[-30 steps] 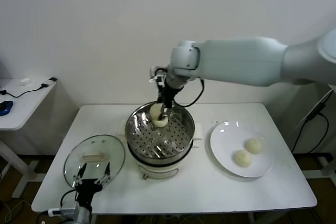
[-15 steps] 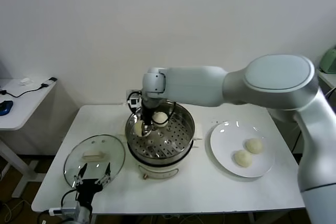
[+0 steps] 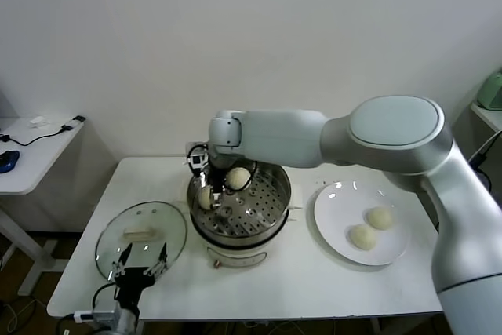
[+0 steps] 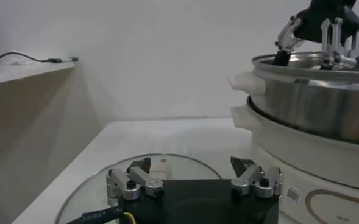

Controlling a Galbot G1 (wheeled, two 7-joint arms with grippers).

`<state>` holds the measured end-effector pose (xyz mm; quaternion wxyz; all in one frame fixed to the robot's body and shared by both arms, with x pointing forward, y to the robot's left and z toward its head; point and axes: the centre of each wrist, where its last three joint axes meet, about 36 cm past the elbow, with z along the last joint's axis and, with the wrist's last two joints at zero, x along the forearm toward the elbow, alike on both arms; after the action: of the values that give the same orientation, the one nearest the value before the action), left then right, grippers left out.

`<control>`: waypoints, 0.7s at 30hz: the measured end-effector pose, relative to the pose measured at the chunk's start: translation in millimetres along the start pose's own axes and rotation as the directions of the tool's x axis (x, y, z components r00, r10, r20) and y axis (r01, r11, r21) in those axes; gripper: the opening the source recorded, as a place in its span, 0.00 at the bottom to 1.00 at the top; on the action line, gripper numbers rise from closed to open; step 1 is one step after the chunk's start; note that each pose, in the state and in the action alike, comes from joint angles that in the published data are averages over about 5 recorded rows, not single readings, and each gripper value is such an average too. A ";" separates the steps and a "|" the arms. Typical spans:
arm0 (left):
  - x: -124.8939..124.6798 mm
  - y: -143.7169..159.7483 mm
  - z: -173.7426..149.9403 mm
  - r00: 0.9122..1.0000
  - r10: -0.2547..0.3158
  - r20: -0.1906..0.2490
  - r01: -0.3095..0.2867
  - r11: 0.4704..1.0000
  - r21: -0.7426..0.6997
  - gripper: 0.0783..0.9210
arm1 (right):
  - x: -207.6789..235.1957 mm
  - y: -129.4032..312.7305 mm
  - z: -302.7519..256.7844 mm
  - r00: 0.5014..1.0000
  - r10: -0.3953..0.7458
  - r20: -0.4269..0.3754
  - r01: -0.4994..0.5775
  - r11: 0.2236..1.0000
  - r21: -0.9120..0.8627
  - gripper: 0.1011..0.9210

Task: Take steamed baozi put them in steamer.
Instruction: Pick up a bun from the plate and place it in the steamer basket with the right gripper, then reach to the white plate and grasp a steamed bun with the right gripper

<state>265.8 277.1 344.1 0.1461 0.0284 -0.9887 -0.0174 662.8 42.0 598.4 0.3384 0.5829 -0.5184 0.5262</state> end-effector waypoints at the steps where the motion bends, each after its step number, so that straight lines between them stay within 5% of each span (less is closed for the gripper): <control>1: 0.0 -0.3 -0.5 1.000 0.001 0.001 -0.001 1.000 0.001 0.88 | 5.7 -0.2 3.9 1.000 -0.001 -0.002 0.001 1.000 0.007 0.88; 15: -0.2 -0.7 -4.4 1.000 0.003 0.009 -0.003 1.000 0.003 0.88 | 149.8 24.4 167.9 0.996 0.008 -0.087 -0.012 0.999 -0.038 0.88; 21: 1.3 0.7 -4.2 1.000 -0.006 0.008 0.006 1.000 0.005 0.88 | 166.8 71.8 269.6 0.992 -0.013 -0.129 -0.004 0.992 -0.124 0.88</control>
<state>265.8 277.6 348.6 0.1422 0.0316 -0.9892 -0.0156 649.4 -269.7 689.9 0.4081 0.5266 -0.5256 0.5291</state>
